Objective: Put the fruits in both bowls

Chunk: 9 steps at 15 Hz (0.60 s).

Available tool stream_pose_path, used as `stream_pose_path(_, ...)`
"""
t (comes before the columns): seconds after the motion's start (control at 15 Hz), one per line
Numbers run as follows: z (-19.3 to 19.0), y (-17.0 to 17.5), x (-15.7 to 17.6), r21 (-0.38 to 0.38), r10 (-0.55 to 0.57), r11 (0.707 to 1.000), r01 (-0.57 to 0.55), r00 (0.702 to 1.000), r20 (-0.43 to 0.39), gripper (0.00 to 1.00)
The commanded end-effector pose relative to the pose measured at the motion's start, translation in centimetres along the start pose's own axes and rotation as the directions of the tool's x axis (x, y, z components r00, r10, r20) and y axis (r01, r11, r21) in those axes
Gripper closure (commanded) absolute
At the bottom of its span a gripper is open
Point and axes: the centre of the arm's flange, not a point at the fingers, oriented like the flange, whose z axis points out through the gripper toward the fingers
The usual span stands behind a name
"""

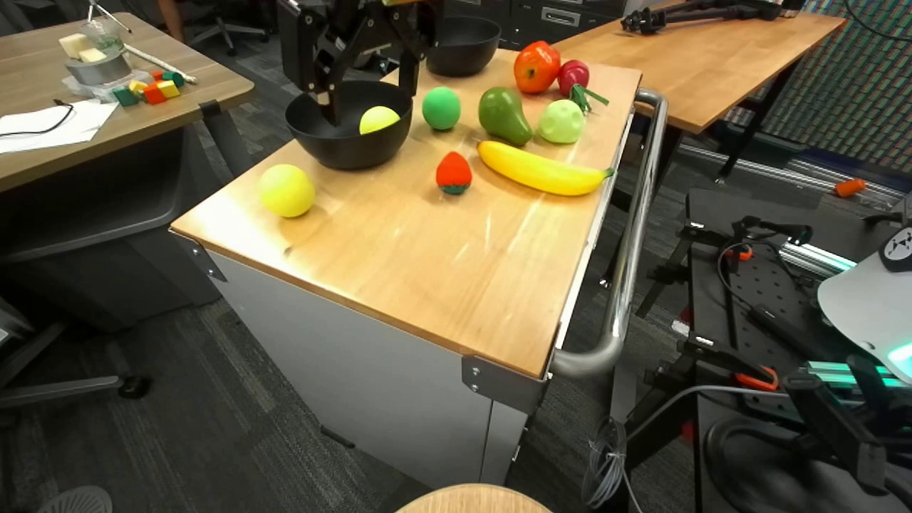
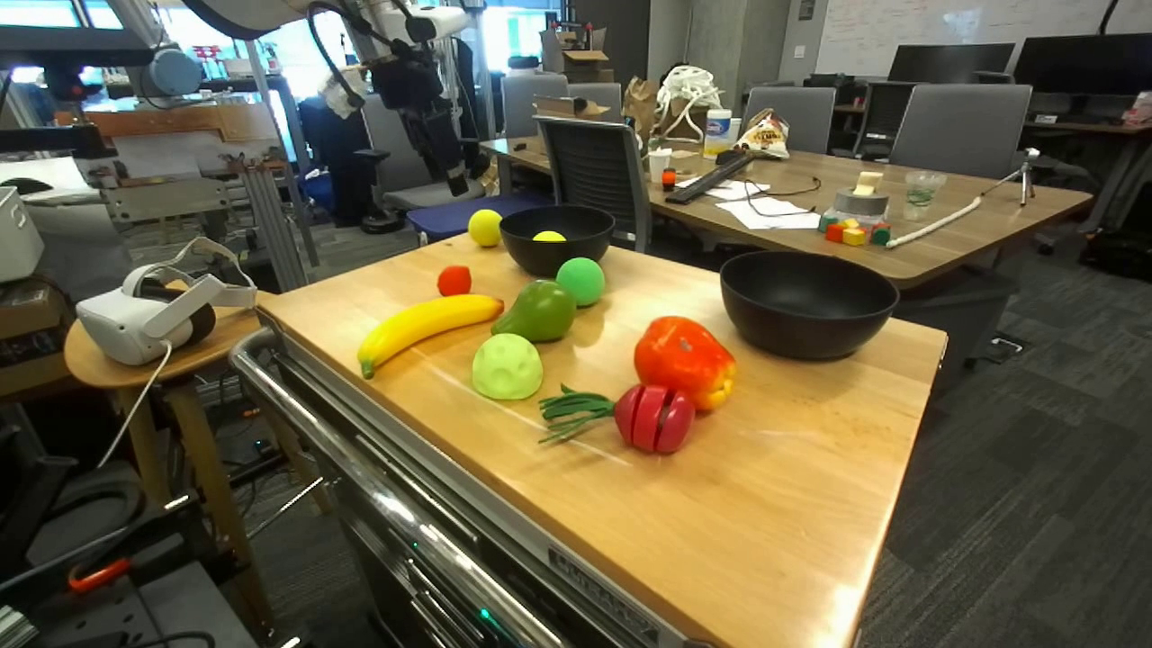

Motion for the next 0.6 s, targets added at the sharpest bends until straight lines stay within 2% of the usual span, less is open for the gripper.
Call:
stream_pose_path(0.0,0.8,-4.0,-0.4,0.014,0.198,0.98,-0.199,0.98,0.033,0.0)
stream_pose_path(0.27,2.9,-7.6,-0.3,0.122,0.358,0.922,-0.368,0.929,0.092,0.0)
stream_pose_path(0.4,4.4,-8.9,0.4,0.177,0.422,0.88,-0.44,0.897,0.133,0.0)
stream_pose_path(0.53,5.8,-9.9,1.2,0.248,0.476,0.833,-0.494,0.87,0.131,0.0)
